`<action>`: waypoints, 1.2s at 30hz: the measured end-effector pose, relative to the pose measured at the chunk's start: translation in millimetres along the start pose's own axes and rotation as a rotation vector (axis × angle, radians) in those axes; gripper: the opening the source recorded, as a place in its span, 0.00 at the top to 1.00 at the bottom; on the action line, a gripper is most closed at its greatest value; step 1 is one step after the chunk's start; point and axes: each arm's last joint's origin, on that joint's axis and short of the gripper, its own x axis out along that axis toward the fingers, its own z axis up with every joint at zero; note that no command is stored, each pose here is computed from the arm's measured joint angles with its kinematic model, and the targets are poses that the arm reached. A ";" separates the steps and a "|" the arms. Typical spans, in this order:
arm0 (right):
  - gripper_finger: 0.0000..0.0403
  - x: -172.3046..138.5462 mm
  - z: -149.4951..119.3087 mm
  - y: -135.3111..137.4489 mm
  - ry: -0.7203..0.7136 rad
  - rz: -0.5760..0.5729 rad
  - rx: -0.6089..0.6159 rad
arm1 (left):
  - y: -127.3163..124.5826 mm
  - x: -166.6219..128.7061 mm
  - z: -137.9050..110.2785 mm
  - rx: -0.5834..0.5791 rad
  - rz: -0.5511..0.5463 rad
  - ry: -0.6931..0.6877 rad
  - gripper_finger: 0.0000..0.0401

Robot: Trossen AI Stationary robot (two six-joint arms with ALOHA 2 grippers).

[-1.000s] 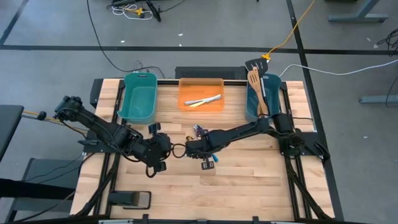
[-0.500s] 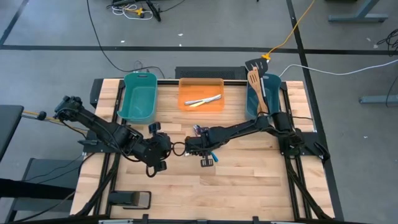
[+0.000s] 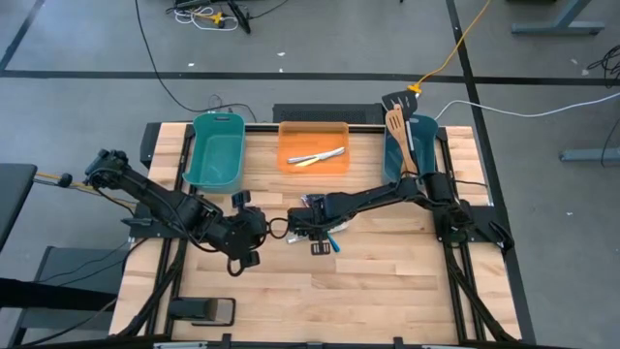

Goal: Pick & Place Kitchen Items
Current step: Put the silver knife into the orange bin

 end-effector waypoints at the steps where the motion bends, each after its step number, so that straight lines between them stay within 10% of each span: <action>1: 0.67 0.3 -0.2 0.0 0.000 0.001 0.000 | 0.0 0.0 0.0 0.000 0.000 0.000 0.79; 36: 0.64 31.4 -20.3 3.7 0.013 0.042 0.053 | 0.0 -0.2 0.1 0.001 -0.003 0.002 0.79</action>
